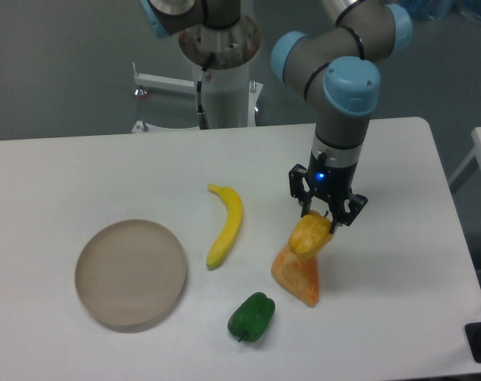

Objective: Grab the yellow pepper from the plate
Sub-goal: 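Lift the yellow pepper and carry it toward the orange bread slice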

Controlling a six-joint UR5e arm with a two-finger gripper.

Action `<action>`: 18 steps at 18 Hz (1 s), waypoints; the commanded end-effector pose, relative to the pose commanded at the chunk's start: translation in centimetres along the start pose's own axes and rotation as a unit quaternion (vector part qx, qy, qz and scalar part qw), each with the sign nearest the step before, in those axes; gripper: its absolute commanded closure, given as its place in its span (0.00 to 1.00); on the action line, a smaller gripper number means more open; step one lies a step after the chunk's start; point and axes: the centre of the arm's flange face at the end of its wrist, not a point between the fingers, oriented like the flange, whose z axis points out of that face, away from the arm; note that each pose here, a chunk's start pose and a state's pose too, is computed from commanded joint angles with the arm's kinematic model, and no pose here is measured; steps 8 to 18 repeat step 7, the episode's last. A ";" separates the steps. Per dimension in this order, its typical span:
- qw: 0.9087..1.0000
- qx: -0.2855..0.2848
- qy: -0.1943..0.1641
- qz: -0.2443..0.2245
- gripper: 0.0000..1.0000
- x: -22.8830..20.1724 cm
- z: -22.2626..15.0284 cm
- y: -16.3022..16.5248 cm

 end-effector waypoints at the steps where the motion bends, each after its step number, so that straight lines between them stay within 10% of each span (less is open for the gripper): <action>1: 1.000 0.000 -0.001 -0.001 0.50 -0.1 0.0 0.0; 18: 1.000 0.000 -0.002 -0.001 0.50 -0.6 0.2 -0.1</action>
